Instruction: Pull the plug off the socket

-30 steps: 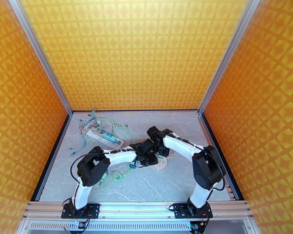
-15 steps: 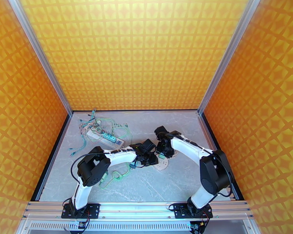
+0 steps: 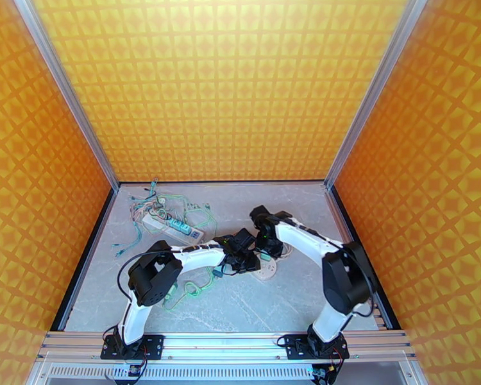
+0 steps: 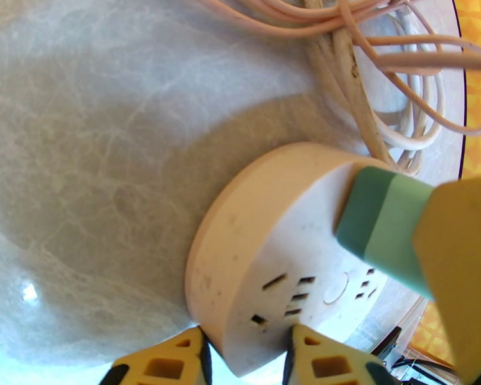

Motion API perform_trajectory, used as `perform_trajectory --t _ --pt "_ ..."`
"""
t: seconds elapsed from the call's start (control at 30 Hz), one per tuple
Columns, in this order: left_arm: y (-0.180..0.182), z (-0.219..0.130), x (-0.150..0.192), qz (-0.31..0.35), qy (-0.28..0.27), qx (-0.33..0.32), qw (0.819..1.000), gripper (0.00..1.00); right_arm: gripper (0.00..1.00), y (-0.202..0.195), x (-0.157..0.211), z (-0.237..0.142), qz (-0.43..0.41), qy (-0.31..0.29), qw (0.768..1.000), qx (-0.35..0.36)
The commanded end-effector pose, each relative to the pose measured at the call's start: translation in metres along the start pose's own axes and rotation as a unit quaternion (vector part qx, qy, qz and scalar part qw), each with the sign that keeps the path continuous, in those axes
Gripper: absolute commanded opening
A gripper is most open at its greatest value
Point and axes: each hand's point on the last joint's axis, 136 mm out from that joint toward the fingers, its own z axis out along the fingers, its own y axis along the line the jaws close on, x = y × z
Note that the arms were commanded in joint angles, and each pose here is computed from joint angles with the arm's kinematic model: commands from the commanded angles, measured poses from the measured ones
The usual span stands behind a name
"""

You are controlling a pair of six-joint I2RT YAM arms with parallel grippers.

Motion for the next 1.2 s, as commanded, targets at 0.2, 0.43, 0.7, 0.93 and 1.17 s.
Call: perform_trajectory --t 0.2,0.43,0.7,0.93,1.17 --pt "0.132 0.064 0.093 -0.013 0.144 -0.195 0.97 0.31 0.33 0.084 0.013 -0.022 -0.032 0.009 0.988 -0.148" --pt "0.136 0.064 0.095 -0.014 0.147 -0.199 0.969 0.31 0.32 0.062 -0.002 -0.035 0.012 -0.001 0.983 -0.183" --pt "0.139 0.065 0.096 -0.014 0.148 -0.2 0.968 0.3 0.32 0.042 -0.006 -0.043 0.067 0.005 0.97 -0.234" --pt "0.138 0.066 0.096 -0.011 0.149 -0.199 0.969 0.3 0.32 0.036 -0.003 -0.035 0.066 0.01 0.975 -0.214" --pt "0.138 0.072 0.1 0.006 0.16 -0.207 0.965 0.29 0.31 0.052 0.007 -0.026 0.002 0.031 0.988 -0.149"
